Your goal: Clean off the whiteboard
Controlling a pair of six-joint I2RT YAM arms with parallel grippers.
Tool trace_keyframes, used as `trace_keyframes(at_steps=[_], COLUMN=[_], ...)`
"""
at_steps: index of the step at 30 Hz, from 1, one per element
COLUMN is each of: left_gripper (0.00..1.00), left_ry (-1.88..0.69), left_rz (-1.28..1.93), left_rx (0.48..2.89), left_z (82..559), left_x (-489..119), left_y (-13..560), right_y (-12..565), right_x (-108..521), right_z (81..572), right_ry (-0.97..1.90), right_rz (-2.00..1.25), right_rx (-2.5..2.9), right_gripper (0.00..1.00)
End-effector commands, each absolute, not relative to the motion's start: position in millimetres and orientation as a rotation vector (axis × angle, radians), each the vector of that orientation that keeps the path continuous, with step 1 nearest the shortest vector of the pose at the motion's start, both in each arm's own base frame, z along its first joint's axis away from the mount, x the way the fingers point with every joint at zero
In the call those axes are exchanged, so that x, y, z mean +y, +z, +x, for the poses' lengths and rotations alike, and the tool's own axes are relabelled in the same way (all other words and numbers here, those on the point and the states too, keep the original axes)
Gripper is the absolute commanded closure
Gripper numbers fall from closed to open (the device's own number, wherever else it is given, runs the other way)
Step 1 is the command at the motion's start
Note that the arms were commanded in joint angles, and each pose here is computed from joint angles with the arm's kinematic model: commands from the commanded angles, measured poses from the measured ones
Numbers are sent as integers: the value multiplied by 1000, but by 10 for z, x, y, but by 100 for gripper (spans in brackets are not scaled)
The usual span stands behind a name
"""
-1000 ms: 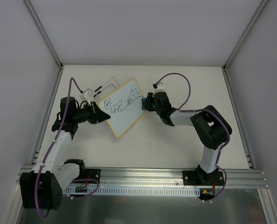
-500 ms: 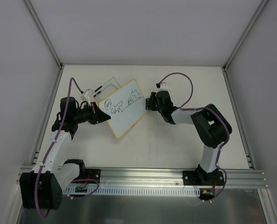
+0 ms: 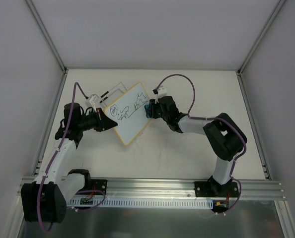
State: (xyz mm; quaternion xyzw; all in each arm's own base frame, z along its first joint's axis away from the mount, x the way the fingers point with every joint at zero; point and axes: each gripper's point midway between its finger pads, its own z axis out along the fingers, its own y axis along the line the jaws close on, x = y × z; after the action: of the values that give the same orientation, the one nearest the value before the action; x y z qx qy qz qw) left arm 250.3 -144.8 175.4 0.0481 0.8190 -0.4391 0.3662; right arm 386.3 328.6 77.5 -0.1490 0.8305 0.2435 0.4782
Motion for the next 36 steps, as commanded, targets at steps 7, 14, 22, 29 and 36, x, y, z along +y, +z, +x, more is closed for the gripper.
trace_keyframes(at_steps=[7,14,22,29,36], left_gripper=[100,100,100,100,100], left_ry=[-1303,-1309,-1312,-1315,-1328], left_rz=[292,299,305,297,305], left_rx=[2010,2008,2005,2013,2013], left_z=[2300,2286,2285,2286,2281], left_x=[-1661,-1666,-1669,-1668,-1677], left_y=[2073,2080,2087,2063,2068], right_y=[1106,671,571,867,1203], right_x=[3400,2890,2706,2809,3061], right_z=[3801,4005,4028,4000,4096], right_ry=[641,547,523,573,638], right_rz=[-453,-204,-145,-218,-350], right_rx=[1956,2121,2152,2084,1996], right_gripper=[100,100,100,100,100])
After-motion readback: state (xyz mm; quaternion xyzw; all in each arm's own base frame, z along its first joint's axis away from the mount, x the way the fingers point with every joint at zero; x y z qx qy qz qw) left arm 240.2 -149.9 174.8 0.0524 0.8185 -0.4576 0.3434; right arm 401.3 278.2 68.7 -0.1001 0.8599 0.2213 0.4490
